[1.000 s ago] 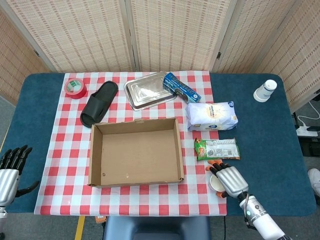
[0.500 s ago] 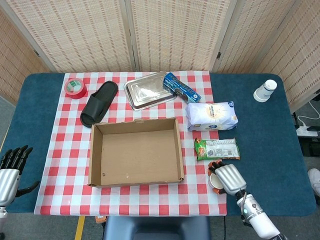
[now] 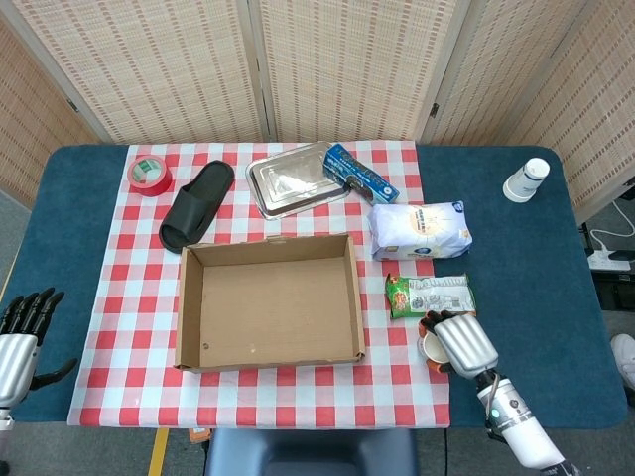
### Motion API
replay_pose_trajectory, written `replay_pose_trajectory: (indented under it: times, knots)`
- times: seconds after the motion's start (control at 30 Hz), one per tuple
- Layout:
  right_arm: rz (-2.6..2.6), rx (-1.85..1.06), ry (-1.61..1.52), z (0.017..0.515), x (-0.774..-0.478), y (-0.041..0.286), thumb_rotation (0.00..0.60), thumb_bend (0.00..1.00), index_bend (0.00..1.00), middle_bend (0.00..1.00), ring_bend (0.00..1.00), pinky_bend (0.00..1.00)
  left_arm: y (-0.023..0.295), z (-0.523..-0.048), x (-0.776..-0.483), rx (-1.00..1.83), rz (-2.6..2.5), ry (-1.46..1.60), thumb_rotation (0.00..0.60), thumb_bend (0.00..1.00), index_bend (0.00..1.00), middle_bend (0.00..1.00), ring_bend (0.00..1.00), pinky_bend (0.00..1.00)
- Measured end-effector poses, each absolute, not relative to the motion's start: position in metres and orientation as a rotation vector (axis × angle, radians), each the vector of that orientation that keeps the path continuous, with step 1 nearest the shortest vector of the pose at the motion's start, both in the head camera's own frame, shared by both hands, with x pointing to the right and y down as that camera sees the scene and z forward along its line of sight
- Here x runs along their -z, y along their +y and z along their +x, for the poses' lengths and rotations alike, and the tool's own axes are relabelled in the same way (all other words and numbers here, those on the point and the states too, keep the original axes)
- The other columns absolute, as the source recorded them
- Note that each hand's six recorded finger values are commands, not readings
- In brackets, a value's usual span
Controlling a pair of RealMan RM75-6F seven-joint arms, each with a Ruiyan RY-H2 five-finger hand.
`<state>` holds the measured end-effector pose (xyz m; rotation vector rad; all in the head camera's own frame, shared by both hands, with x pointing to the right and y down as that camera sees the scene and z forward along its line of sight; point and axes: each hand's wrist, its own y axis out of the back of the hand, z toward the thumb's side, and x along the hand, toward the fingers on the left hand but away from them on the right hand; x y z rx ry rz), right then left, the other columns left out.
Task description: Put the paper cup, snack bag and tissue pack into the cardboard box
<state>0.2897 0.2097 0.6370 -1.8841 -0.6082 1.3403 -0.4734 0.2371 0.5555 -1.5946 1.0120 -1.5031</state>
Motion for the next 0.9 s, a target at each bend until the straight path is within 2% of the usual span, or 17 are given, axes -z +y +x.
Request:
replay_pose_trajectory:
  times: [0.2, 0.33, 0.43, 0.6, 0.9]
  knots:
    - [-1.783, -1.256, -0.660, 0.282, -0.593, 0.175, 0.600, 0.22, 0.69, 0.40, 0.43, 0.69, 0.237, -0.473, -0.556, 1.505, -1.596, 1.005, 0.600, 0.16, 0.00, 0.00, 0.00, 0.00]
    - [-1.753, -1.131, -0.744, 0.258, -0.556, 0.142, 0.600, 0.22, 0.68, 0.41, 0.43, 0.69, 0.238, -0.472, -0.556, 1.509, -1.592, 1.003, 0.600, 0.16, 0.00, 0.00, 0.00, 0.00]
    - [-1.770, -1.048, -0.789, 0.239, -0.541, 0.122, 0.600, 0.22, 0.68, 0.41, 0.44, 0.69, 0.238, -0.472, -0.557, 1.513, -1.591, 1.001, 0.600, 0.16, 0.00, 0.00, 0.00, 0.00]
    - [-1.835, -0.945, -0.792, 0.207, -0.537, 0.106, 0.600, 0.22, 0.67, 0.42, 0.44, 0.69, 0.238, -0.471, -0.559, 1.519, -1.593, 0.988, 0.600, 0.16, 0.00, 0.00, 0.00, 0.00]
    - [-2.080, -0.738, -0.745, 0.097, -0.560, 0.085, 0.600, 0.22, 0.67, 0.42, 0.44, 0.70, 0.237, -0.475, -0.559, 1.534, -1.579, 1.004, 0.600, 0.16, 0.00, 0.00, 0.00, 0.00]
